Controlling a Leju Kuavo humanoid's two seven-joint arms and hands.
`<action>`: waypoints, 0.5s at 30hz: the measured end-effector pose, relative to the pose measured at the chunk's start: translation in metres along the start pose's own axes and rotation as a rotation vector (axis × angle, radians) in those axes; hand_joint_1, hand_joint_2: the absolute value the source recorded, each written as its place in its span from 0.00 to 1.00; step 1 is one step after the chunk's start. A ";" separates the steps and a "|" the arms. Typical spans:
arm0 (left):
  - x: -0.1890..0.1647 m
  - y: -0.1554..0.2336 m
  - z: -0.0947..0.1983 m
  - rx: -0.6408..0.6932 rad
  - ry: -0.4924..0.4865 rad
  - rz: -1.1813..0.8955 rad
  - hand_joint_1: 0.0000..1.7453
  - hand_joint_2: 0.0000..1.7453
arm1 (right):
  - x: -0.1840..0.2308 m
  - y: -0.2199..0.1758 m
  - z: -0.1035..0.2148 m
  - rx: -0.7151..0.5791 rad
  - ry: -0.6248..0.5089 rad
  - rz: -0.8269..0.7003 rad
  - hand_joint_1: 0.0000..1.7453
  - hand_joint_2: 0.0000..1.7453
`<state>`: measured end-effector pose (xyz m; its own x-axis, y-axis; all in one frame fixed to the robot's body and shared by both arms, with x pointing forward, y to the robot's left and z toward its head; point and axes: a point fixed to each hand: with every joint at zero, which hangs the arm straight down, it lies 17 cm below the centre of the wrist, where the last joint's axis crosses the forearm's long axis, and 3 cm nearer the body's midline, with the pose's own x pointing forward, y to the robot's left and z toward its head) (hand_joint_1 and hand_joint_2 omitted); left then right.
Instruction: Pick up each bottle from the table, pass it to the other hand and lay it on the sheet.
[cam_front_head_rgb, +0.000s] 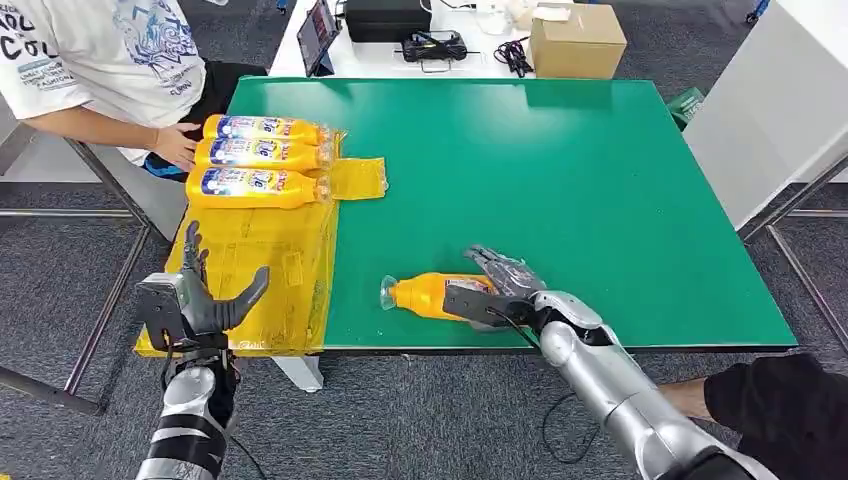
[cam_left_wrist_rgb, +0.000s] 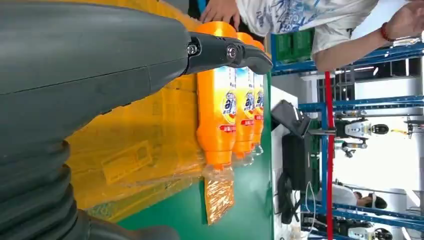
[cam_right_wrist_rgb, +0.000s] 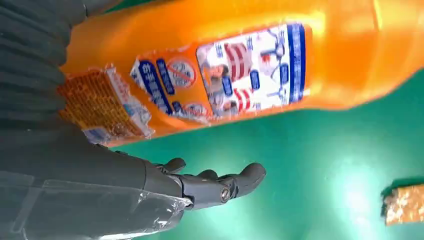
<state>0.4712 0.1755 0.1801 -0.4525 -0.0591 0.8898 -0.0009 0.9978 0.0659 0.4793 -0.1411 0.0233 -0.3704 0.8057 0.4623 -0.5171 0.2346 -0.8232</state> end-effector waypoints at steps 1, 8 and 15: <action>-0.001 0.000 0.000 0.002 0.004 0.003 0.00 1.00 | 0.000 0.001 -0.001 0.009 0.001 0.006 0.00 1.00; -0.006 0.000 0.001 0.005 0.024 0.015 0.00 1.00 | -0.015 0.009 0.005 0.108 0.020 0.054 0.00 1.00; -0.008 -0.001 0.001 0.002 0.029 0.015 0.00 1.00 | -0.023 0.007 0.007 0.130 0.031 0.081 0.00 1.00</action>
<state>0.4746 0.1748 0.1724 -0.4264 -0.0445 0.9035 0.0040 0.9987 0.0510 0.4789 -0.1619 0.0095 -0.3919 0.8358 0.3845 -0.5828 0.0978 -0.8067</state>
